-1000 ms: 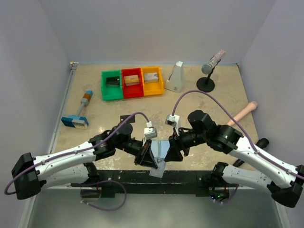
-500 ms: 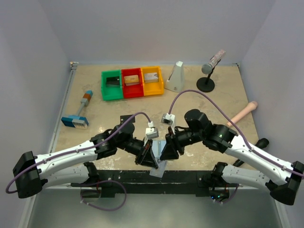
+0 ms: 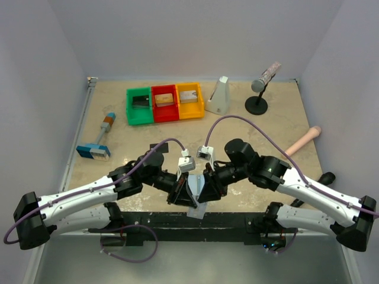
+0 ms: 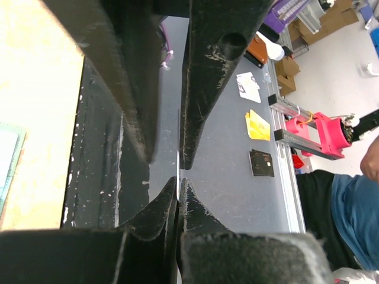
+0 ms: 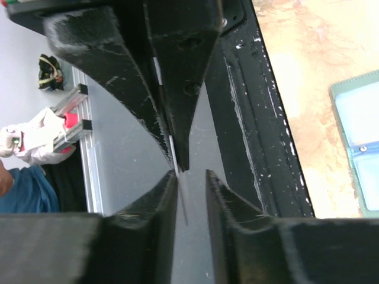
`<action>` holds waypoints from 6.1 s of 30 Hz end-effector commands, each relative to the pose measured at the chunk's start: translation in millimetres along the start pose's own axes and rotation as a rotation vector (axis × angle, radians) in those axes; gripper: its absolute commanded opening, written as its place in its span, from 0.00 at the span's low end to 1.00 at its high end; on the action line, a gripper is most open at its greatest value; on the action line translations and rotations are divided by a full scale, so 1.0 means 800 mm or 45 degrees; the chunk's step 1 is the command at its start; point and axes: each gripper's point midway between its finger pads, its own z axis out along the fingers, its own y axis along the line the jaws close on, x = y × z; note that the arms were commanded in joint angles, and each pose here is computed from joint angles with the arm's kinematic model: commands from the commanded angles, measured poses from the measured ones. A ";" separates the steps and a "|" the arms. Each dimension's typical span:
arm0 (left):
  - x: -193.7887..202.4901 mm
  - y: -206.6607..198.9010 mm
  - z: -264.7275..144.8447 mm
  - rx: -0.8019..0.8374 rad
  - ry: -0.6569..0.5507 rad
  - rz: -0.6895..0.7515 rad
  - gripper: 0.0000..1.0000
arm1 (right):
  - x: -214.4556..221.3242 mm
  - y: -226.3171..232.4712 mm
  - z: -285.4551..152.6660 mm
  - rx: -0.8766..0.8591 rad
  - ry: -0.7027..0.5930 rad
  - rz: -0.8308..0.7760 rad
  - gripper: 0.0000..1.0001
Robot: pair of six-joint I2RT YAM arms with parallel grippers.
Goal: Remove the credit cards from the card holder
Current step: Place the credit card at the center of the board.
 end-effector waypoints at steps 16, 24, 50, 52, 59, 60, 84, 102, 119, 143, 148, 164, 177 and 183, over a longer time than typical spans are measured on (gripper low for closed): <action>-0.063 0.027 -0.043 -0.302 -0.386 0.068 0.57 | -0.023 -0.015 -0.017 0.124 -0.288 0.012 0.00; -0.072 0.091 -0.115 -0.557 -1.068 -0.147 0.77 | -0.071 -0.057 -0.036 0.225 -0.849 0.237 0.00; -0.092 0.064 -0.106 -0.275 -1.227 -0.121 0.72 | -0.106 -0.058 -0.062 0.068 -1.237 0.368 0.00; -0.093 0.062 -0.103 -0.259 -1.211 -0.113 0.70 | -0.106 -0.056 -0.061 0.055 -1.235 0.366 0.00; -0.091 0.064 -0.098 -0.242 -1.200 -0.126 0.67 | -0.107 -0.048 -0.055 -0.004 -1.219 0.360 0.00; -0.092 0.062 -0.098 -0.236 -1.203 -0.122 0.66 | -0.107 -0.048 -0.054 -0.008 -1.214 0.358 0.00; -0.097 0.051 -0.100 -0.185 -1.223 -0.086 0.09 | -0.100 -0.052 -0.047 -0.011 -1.187 0.369 0.00; -0.096 0.128 -0.102 -0.711 -0.880 -0.253 0.00 | -0.018 -0.099 -0.129 0.698 -0.935 0.377 0.84; -0.103 0.287 -0.095 -1.085 -0.551 -0.625 0.00 | 0.053 -0.130 -0.095 0.782 -0.624 0.438 0.80; -0.118 0.387 -0.087 -1.022 -0.553 -0.820 0.00 | 0.063 -0.139 -0.086 0.782 -0.612 0.468 0.80; -0.117 0.394 -0.091 -1.031 -0.534 -0.839 0.00 | 0.063 -0.138 -0.085 0.779 -0.601 0.464 0.80; -0.083 0.416 -0.084 -1.053 -0.436 -0.928 0.06 | 0.065 -0.140 -0.083 0.784 -0.583 0.464 0.81; -0.068 0.418 -0.094 -1.109 -0.407 -0.951 0.23 | 0.068 -0.141 -0.090 0.810 -0.590 0.464 0.82; -0.066 0.418 -0.099 -1.125 -0.411 -0.956 0.28 | 0.067 -0.141 -0.094 0.815 -0.607 0.460 0.83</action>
